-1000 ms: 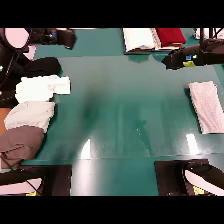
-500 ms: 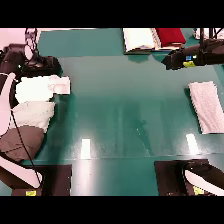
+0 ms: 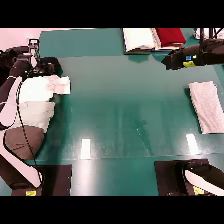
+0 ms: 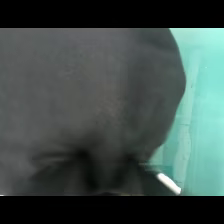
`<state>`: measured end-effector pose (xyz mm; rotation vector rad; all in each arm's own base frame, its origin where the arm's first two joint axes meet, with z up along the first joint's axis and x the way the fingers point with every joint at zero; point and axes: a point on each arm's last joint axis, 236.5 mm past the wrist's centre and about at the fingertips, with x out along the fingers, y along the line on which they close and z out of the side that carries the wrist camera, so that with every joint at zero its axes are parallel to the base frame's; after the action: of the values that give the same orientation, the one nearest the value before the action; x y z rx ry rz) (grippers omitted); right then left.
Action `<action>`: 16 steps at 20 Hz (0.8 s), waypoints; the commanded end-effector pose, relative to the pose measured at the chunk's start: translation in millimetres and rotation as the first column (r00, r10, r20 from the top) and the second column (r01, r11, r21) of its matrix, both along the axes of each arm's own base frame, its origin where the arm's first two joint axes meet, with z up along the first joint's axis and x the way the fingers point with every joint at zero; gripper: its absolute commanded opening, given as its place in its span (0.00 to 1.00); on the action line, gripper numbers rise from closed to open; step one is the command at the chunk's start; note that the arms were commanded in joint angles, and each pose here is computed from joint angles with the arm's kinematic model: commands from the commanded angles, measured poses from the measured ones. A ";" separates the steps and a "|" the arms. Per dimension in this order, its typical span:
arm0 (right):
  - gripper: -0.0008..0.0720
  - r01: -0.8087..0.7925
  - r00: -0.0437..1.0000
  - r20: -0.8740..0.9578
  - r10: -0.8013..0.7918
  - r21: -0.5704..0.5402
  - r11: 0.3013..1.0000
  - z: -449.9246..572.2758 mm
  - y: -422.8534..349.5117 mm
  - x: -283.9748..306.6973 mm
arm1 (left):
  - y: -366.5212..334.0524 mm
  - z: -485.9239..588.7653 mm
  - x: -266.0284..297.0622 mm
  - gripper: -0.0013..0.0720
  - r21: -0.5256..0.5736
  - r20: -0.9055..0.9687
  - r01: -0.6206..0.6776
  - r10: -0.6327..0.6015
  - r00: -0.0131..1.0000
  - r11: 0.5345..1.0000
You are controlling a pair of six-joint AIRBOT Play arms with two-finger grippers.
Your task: Fold the shirts.
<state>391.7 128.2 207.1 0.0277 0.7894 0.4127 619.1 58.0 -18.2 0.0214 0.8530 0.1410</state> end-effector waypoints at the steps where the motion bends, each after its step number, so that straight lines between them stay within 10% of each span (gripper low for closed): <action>1: 0.03 0.000 1.000 0.005 0.000 0.007 1.000 2.0 1.0 0.5 | 2.6 18.3 1.3 0.05 0.001 0.002 -0.009 0.009 1.000 1.000; 9: 0.04 0.022 0.964 0.266 -0.033 0.047 0.999 99.7 -2.6 17.2 | -67.6 389.5 -62.2 0.05 0.154 0.587 0.122 -0.190 0.787 0.981; 16: 0.04 0.052 0.860 0.506 -0.066 0.041 0.998 212.2 -20.5 -5.2 | -198.6 465.4 -202.4 0.05 0.200 0.611 0.416 -0.444 0.655 0.887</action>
<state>397.5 114.7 377.4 -0.0166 0.3578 0.3688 467.2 -93.8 436.9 0.1856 0.1185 -0.1503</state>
